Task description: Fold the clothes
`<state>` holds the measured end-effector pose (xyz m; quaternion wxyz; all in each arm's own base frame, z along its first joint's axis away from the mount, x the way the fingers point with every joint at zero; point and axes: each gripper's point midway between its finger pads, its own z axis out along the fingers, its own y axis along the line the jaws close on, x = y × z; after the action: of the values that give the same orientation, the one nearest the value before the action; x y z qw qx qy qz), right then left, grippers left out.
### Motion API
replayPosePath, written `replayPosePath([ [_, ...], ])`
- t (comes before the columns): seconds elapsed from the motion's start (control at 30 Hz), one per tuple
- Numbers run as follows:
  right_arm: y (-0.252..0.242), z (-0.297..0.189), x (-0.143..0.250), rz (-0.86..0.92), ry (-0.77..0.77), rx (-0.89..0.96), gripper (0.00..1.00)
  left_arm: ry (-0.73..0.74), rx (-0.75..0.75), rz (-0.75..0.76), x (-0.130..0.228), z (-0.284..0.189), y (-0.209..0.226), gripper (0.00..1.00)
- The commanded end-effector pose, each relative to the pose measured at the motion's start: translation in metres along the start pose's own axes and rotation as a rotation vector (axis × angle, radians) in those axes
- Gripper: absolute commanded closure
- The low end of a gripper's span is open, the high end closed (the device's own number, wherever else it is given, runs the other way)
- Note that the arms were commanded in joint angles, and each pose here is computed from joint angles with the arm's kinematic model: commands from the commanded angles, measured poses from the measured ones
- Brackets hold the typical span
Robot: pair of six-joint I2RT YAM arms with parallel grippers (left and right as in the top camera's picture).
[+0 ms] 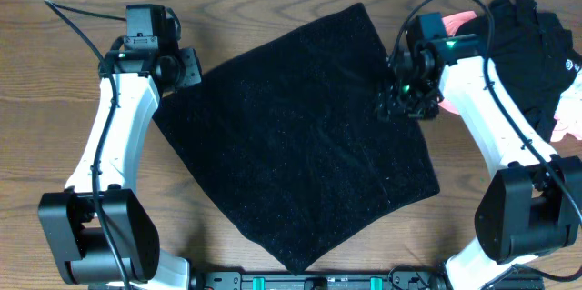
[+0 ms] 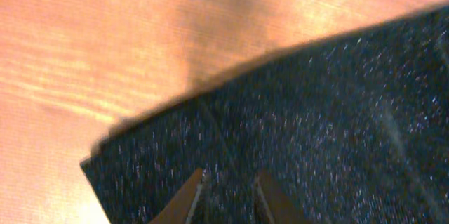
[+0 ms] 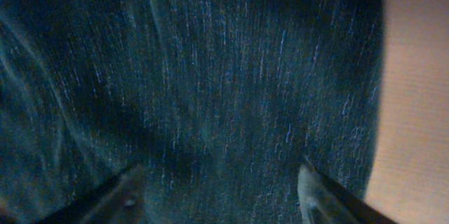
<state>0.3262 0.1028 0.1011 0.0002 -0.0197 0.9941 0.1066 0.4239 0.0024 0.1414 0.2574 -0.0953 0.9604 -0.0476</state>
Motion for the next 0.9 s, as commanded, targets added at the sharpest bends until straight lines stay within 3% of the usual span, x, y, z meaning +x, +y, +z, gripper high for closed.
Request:
replayPosePath([
  [0.0, 0.001, -0.001, 0.022, -0.020, 0.070, 0.060, 0.24, -0.047, 0.000, 0.105, -0.010, -0.006, -0.002, 0.77],
  [0.17, 0.003, 0.005, 0.053, -0.039, 0.187, 0.094, 0.27, -0.088, 0.004, 0.131, -0.020, -0.006, -0.004, 0.77],
  [0.23, -0.001, 0.014, 0.062, -0.030, 0.214, 0.115, 0.36, -0.095, 0.005, 0.131, -0.022, -0.007, -0.004, 0.77],
  [0.27, -0.004, 0.020, 0.066, -0.019, 0.225, 0.125, 0.46, -0.099, 0.006, 0.131, -0.023, -0.007, -0.004, 0.77],
  [0.33, -0.009, 0.031, 0.075, 0.000, 0.249, 0.131, 0.85, -0.103, 0.006, 0.131, -0.024, -0.007, -0.004, 0.77],
  [0.37, -0.012, 0.039, 0.080, 0.012, 0.257, 0.133, 0.99, -0.106, 0.006, 0.131, -0.025, -0.007, -0.004, 0.77],
  [0.67, -0.025, 0.084, 0.095, 0.070, 0.239, 0.135, 0.99, -0.113, 0.007, 0.132, -0.026, -0.007, -0.005, 0.77],
  [0.87, -0.043, 0.110, 0.078, 0.108, 0.098, 0.201, 0.99, -0.113, 0.007, 0.132, -0.026, -0.007, -0.005, 0.77],
])
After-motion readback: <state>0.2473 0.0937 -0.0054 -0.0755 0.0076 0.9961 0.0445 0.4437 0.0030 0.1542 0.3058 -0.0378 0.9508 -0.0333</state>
